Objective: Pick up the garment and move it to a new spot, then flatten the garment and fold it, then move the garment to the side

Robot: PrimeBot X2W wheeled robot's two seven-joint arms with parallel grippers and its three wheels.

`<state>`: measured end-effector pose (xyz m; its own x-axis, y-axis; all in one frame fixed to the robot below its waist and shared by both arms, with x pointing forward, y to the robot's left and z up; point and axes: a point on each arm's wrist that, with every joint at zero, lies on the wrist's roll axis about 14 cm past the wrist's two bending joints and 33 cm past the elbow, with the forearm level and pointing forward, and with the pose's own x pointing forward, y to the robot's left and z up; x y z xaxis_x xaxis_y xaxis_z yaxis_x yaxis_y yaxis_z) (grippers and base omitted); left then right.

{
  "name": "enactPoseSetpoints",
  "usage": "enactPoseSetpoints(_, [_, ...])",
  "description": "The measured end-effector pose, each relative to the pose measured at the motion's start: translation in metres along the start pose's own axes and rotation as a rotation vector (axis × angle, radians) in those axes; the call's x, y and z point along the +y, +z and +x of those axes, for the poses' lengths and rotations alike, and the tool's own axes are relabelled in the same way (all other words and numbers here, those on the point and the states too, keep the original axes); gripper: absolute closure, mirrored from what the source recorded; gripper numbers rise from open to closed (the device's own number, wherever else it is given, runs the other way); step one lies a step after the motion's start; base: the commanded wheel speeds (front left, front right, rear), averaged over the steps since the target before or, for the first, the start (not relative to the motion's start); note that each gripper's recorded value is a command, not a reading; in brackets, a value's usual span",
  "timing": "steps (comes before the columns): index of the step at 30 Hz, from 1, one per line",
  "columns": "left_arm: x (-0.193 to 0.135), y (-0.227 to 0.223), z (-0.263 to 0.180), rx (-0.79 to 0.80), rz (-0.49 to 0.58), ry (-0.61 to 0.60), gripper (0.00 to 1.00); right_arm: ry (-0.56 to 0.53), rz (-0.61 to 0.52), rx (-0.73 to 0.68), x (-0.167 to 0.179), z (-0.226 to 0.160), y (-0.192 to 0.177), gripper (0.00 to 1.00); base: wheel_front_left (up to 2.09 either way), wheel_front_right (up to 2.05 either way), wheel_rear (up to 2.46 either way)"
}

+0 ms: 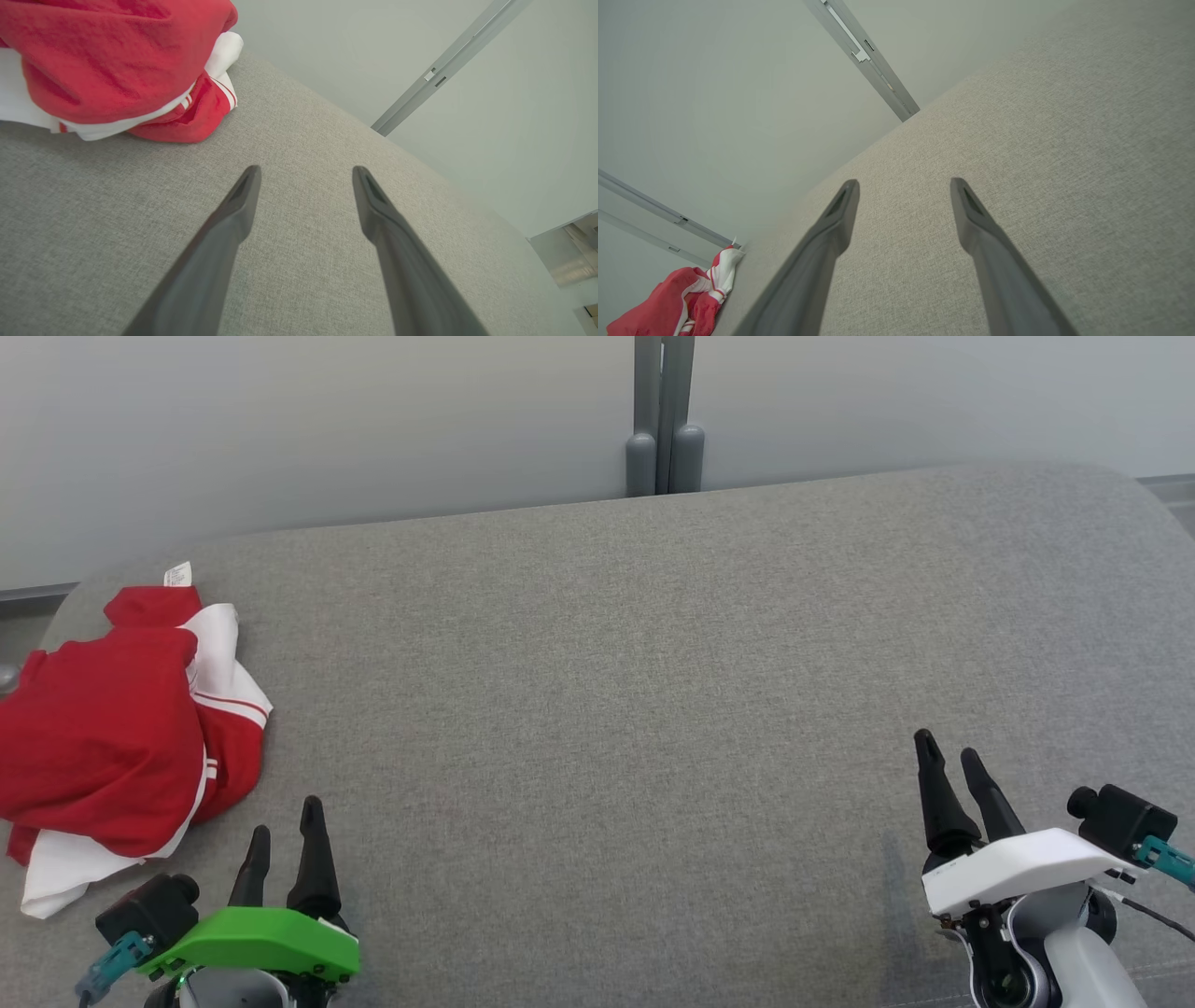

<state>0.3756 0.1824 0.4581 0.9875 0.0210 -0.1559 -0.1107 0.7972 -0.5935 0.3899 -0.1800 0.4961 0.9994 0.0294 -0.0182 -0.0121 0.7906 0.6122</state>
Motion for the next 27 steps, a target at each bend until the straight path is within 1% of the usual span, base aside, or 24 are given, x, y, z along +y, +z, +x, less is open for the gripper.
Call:
enactPoseSetpoints(6, [-0.002, 0.0, 0.001, -0.006, 0.085, -0.001, 0.0, 0.004, -0.08, -0.009, 0.0, 0.0, 0.001, 0.0, 0.0, 0.0, 0.0])
enactPoseSetpoints(7, [-0.002, 0.0, 0.001, -0.007, 0.11, 0.001, 0.0, 0.007, -0.107, -0.01, 0.001, 0.0, 0.001, 0.0, 0.0, 0.0, 0.0])
enactPoseSetpoints(15, [-0.006, 0.001, 0.002, -0.021, 0.218, -0.015, 0.0, 0.023, -0.195, -0.022, 0.004, 0.001, 0.003, 0.0, 0.0, 0.0, 0.0])
enactPoseSetpoints(27, [-0.014, 0.001, 0.003, -0.042, 0.349, -0.038, 0.0, 0.053, -0.329, -0.032, 0.008, 0.001, 0.005, 0.0, 0.0, 0.0, 0.0])
